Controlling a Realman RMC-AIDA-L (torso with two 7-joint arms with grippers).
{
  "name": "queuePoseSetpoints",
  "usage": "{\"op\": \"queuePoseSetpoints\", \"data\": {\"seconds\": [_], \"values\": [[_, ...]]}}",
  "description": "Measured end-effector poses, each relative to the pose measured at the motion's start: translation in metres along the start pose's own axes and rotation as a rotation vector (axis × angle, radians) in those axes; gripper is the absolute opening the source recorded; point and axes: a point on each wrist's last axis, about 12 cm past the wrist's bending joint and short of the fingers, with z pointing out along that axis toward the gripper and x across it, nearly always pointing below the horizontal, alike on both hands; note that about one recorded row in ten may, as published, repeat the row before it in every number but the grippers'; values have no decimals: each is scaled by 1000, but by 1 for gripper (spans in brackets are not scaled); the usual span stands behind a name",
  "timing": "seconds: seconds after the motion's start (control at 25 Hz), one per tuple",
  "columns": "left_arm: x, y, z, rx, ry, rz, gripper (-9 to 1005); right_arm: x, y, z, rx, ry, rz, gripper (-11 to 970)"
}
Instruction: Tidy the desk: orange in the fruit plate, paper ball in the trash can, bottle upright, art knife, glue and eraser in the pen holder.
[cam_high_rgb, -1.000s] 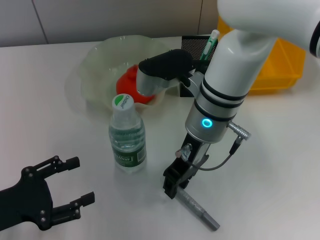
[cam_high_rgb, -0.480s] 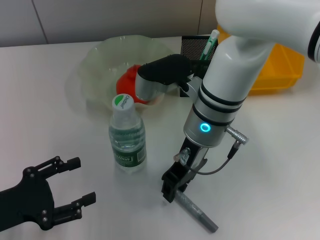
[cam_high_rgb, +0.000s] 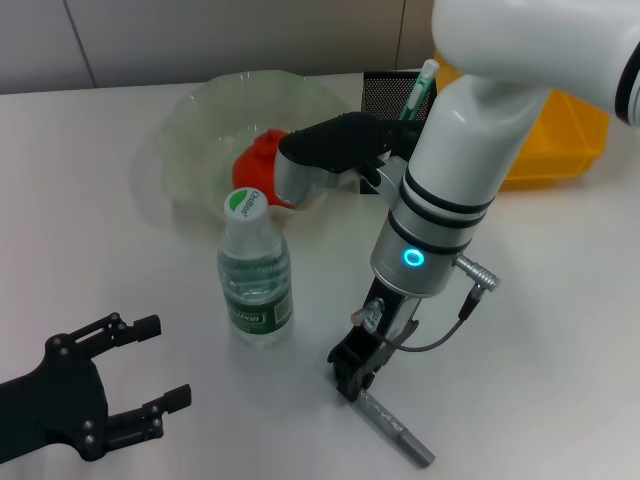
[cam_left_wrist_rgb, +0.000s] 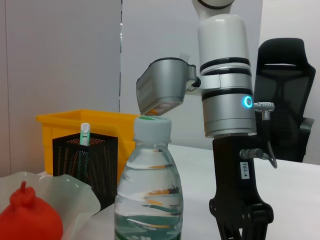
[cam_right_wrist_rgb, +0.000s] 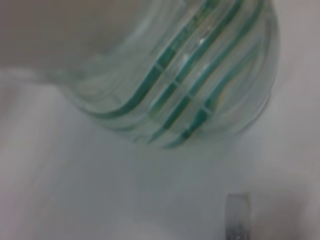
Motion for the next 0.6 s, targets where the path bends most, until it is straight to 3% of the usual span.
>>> {"op": "queuePoseSetpoints", "data": {"seconds": [0.2, 0.48, 0.6], "values": [[0, 0, 0, -1, 0, -1, 799, 1, 0, -1, -9, 3, 1, 133], [0, 0, -1, -5, -1, -3, 799, 3, -2, -12, -23, -21, -3, 131], [1, -1, -2, -8, -3, -5, 799, 7, -14, -32, 5, -72, 18, 130]]}}
